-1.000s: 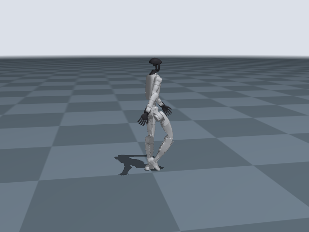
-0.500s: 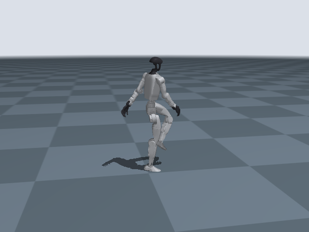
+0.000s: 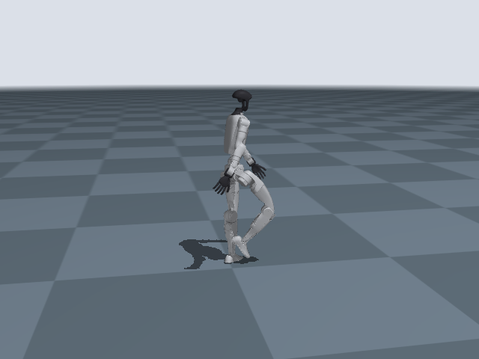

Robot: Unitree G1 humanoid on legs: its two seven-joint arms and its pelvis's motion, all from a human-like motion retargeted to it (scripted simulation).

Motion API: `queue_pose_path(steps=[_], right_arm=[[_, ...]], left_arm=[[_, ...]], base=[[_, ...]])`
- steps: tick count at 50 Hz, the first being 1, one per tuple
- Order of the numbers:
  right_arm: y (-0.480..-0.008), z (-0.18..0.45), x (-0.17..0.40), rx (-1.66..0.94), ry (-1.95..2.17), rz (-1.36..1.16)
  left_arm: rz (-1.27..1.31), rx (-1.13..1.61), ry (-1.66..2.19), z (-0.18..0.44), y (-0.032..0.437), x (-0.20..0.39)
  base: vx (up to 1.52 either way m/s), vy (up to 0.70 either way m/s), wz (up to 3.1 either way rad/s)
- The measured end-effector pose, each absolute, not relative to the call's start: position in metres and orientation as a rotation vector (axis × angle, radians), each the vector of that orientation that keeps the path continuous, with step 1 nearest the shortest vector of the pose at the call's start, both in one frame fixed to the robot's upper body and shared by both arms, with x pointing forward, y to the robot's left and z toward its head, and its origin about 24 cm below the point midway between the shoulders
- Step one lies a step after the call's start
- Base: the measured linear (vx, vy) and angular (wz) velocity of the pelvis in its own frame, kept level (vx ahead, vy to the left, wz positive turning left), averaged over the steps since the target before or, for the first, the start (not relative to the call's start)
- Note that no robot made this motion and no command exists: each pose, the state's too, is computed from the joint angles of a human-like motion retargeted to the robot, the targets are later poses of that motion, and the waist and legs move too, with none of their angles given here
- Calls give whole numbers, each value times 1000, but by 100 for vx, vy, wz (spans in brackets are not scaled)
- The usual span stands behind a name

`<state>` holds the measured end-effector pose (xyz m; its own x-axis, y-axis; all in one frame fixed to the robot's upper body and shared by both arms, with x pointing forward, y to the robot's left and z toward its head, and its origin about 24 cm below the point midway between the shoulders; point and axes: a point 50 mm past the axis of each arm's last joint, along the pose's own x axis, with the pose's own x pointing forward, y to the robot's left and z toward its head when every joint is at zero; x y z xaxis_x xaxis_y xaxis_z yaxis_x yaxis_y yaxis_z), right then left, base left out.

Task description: In place motions

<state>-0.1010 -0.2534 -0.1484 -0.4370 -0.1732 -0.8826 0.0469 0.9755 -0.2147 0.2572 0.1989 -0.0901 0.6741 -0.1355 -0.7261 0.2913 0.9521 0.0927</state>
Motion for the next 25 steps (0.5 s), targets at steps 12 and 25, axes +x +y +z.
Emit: queue_pose_path(steps=[12, 25], right_arm=[[-247, -130, -161, -117, 2149, -294], [-171, -151, 165, -483, 1135, 356]], left_arm=[[-307, 290, 726, -101, 186, 232], [177, -172, 1979, -157, 190, -122]], base=[[16, -6, -36], [-1, -16, -79]])
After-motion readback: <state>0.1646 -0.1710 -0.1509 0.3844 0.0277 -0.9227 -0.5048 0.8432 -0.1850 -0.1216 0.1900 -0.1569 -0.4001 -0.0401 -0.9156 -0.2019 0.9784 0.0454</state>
